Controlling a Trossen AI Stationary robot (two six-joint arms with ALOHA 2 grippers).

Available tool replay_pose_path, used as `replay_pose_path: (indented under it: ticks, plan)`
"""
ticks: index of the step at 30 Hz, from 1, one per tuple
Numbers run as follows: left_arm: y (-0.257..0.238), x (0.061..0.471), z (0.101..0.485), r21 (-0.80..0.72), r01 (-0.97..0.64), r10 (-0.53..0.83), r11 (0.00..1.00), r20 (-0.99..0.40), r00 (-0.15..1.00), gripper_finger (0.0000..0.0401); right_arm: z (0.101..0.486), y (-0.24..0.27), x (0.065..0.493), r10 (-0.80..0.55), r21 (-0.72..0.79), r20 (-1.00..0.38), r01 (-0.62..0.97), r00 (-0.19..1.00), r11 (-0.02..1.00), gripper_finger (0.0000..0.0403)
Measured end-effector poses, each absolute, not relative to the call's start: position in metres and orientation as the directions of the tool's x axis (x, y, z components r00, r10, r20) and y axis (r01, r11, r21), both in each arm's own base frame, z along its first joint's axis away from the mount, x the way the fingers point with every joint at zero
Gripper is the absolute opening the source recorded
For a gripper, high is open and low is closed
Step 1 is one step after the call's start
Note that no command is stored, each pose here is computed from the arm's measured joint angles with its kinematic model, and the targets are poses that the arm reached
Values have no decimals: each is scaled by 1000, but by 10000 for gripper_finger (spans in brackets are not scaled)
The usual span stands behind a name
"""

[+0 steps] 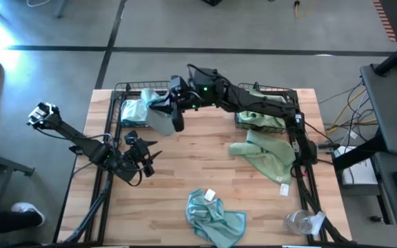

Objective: Sort microfiber towel by color & place in baskets
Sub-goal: Put the blue microfiber towel into the left wire basket

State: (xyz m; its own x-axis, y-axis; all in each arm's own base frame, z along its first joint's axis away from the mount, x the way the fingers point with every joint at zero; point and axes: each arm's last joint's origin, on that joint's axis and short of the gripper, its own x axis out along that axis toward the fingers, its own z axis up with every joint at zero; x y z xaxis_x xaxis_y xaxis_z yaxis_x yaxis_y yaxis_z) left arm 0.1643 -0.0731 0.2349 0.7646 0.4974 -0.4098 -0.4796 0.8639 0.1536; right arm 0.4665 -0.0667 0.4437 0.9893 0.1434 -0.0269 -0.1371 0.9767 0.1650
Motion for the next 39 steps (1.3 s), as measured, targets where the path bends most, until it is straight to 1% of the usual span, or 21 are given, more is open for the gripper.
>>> replay_pose_path:
  ticks: [3,7,11,14,20,25,29,34,39]
  plan:
    - [-73,164,235,154,-480,497,864,-410,765,178,453,-65,463,148,154,2,-147,989,977,9]
    - [-73,164,235,149,-482,497,864,-410,765,178,453,-66,463,135,139,-3,-134,991,981,9]
    - [-73,164,235,136,-487,496,863,-411,765,178,452,-69,463,44,133,-7,-42,999,990,9]
    - [-73,164,235,135,-486,495,864,-412,765,178,453,-72,463,-44,97,-2,44,999,994,9]
    - [-73,164,235,135,-486,495,864,-412,765,178,455,-76,461,-187,66,4,187,982,980,9]
    - [-73,164,235,131,-487,495,863,-412,765,178,460,-77,459,-221,46,30,219,975,975,9]
    - [-73,164,235,120,-493,495,862,-412,765,178,468,-74,454,-219,40,52,217,974,975,9]
    - [-74,164,234,105,-487,483,867,-421,768,178,480,-68,445,-210,-32,83,213,974,977,9]
    - [-74,164,235,102,-489,483,866,-421,768,178,474,-74,447,-280,-57,49,283,959,957,9]
